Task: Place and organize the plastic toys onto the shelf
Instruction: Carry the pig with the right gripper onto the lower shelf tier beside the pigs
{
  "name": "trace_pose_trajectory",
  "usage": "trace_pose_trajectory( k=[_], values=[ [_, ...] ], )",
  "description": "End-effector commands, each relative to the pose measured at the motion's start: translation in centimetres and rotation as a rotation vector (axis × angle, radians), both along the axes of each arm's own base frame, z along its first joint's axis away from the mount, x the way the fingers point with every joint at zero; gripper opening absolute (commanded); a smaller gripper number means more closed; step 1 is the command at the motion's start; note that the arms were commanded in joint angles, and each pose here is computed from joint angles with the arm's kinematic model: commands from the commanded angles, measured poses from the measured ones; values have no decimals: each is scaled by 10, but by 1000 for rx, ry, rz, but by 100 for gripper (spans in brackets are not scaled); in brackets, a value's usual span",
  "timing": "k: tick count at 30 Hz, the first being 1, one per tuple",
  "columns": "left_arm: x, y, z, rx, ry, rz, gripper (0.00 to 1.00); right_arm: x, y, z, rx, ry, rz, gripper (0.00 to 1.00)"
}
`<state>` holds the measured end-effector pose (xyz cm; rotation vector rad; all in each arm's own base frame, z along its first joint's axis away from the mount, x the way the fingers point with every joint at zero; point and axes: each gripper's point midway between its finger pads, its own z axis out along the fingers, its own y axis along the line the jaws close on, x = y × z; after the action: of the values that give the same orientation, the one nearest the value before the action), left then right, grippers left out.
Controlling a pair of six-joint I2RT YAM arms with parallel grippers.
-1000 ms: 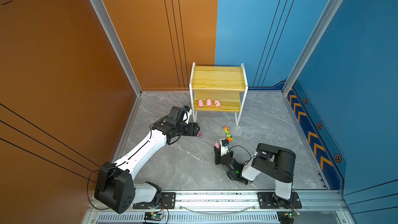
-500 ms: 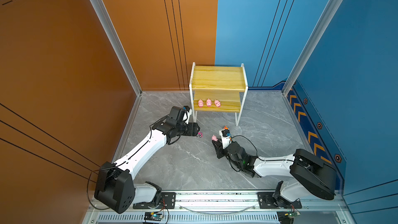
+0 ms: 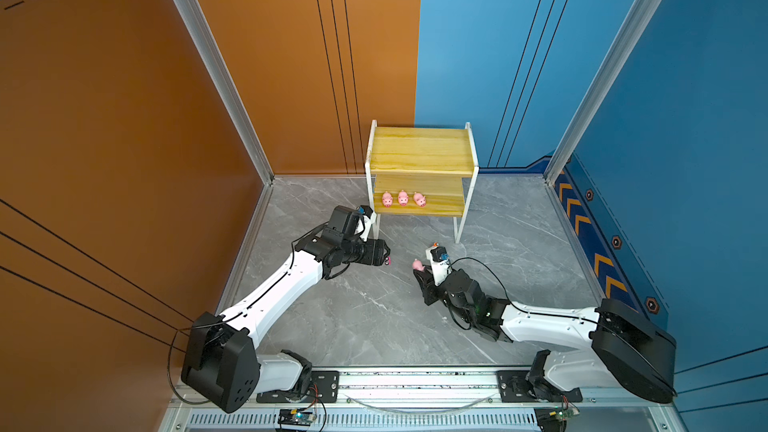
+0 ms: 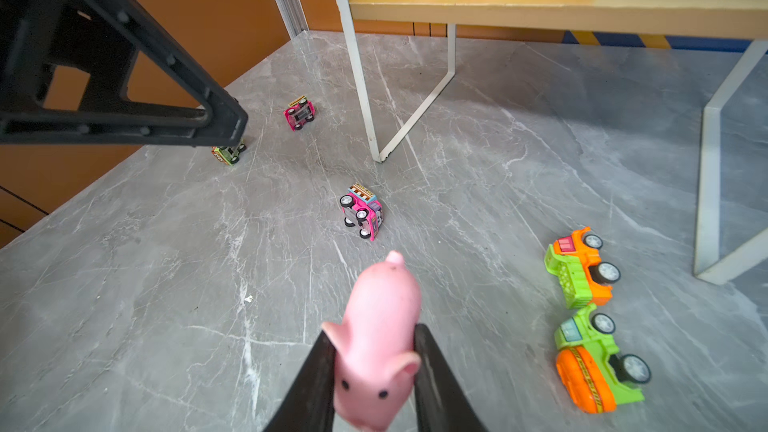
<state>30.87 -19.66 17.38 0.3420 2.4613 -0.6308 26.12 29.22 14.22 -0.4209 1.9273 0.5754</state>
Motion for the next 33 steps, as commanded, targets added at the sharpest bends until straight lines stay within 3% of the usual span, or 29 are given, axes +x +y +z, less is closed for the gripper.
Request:
trace_pose_trajectory(
  k=[1, 12, 33],
  values=[
    [-7, -9, 16, -26, -48, -60, 78, 0, -7, 6, -33, -15, -17, 31],
    [-21, -22, 27, -46, -78, -123, 78, 18, -30, 34, -92, -51, -151, 31],
    [-34, -23, 38, -34, -142, -163, 78, 125, -36, 68, -167, -163, -437, 31]
  ],
)
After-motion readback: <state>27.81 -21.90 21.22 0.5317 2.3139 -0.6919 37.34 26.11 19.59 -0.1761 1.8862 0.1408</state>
